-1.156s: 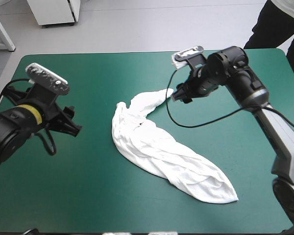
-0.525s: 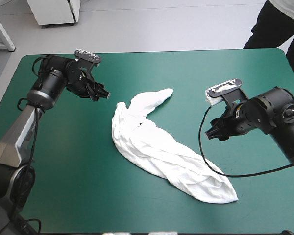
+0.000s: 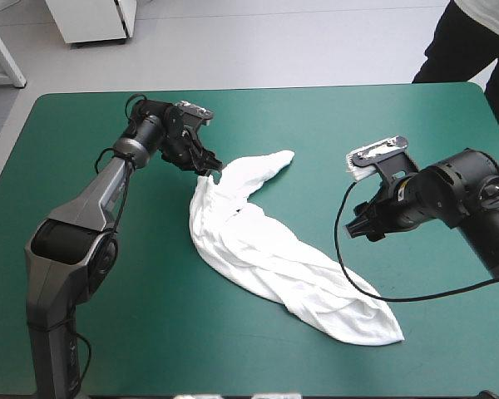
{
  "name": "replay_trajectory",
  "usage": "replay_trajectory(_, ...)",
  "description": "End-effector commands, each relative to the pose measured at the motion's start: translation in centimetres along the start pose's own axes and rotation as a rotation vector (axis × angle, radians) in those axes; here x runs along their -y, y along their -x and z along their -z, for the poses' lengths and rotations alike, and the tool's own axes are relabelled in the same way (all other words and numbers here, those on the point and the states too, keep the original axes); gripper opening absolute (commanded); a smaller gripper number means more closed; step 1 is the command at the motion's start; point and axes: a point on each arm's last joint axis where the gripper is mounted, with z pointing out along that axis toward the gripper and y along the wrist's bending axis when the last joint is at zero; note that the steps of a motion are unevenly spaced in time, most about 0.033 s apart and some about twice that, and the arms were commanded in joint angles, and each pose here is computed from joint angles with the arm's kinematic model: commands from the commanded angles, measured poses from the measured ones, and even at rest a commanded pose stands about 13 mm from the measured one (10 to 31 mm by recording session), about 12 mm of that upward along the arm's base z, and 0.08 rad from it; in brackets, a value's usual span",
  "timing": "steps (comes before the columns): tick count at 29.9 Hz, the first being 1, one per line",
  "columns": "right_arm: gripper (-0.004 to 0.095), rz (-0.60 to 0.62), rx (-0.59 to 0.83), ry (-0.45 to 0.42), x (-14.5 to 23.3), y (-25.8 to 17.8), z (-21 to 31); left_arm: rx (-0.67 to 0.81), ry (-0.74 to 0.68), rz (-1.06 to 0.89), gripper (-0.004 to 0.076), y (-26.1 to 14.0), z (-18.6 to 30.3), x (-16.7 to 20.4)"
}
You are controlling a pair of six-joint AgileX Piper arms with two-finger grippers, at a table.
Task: Fold the cloth
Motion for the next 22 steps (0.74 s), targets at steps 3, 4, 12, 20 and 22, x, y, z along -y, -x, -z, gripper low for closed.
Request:
replay_trajectory(3,0.0604,-0.006,0.048,0.0,0.1,-0.1,1.5,0.06,-0.007,0.002,0.0458,0.9,0.7,0.4)
replay_trajectory(4,0.0604,-0.007,0.048,0.003,0.1,-0.1,1.5,0.046,-0.009,0.007,0.0458,0.9,0.1,0.3)
replay_trajectory(12,0.0603,-0.014,0.046,0.024,-0.1,-0.1,1.4,-0.027,-0.096,0.024,0.0337,0.4,-1.7,1.4)
replay_trajectory(20,0.0602,-0.003,0.003,-0.001,0.0,-2.1,0.8,-0.041,-0.164,0.023,-0.0008,0.3,-2.1,2.0)
replay_trajectory(22,0.0602,-0.002,-0.015,-0.001,-0.1,-3.3,0.6,-0.042,-0.165,0.021,-0.001,0.2,-2.1,2.0)
